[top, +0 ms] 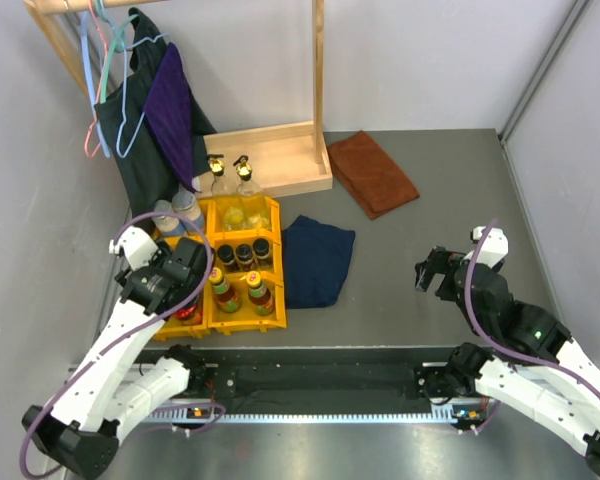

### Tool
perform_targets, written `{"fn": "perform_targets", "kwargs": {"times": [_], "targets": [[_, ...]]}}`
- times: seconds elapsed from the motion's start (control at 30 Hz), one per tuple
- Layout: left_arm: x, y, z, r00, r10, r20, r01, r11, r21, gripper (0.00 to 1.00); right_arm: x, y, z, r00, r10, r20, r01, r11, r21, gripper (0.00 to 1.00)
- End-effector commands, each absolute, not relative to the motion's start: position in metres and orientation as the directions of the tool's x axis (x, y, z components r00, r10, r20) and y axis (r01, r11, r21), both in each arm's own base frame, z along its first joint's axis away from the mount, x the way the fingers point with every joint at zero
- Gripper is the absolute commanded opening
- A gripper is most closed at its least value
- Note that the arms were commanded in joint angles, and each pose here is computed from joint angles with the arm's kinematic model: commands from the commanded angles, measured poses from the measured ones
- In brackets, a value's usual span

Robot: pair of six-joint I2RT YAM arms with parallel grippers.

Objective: Organize the condiment bottles
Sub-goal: Place the bottle in the storage box.

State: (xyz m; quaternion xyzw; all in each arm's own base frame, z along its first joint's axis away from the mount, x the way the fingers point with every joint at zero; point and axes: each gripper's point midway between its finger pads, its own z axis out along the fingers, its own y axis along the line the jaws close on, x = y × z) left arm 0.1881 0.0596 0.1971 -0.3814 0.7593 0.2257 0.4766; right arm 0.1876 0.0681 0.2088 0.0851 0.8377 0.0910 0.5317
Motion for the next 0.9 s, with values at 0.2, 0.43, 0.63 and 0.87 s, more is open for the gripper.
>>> {"fn": "perform_targets", "kwargs": {"times": [0.2,0.43,0.63,0.87], "targets": [[0.202,0.066,0.182,-0.200,-0.449,-0.871,-0.794,0.596,-0.125,0.00,0.190,0.067,0.212,-0.407,0.249,-0.879,0.051,0.967,0.250,0.99],[0.201,0.076,0.185,-0.170,-0.453,-0.875,-0.816,0.562,-0.132,0.00,0.190,0.067,0.211,-0.408,0.248,-0.879,0.051,0.967,0.249,0.99],[0.196,0.079,0.179,-0.143,-0.481,-0.865,-0.837,0.526,-0.154,0.00,0.190,0.068,0.211,-0.407,0.248,-0.879,0.048,0.967,0.250,0.99],[0.175,0.085,0.170,-0.033,-0.541,-0.841,-0.870,0.429,-0.242,0.00,0.191,0.069,0.211,-0.409,0.247,-0.878,0.045,0.967,0.250,0.99]]}}
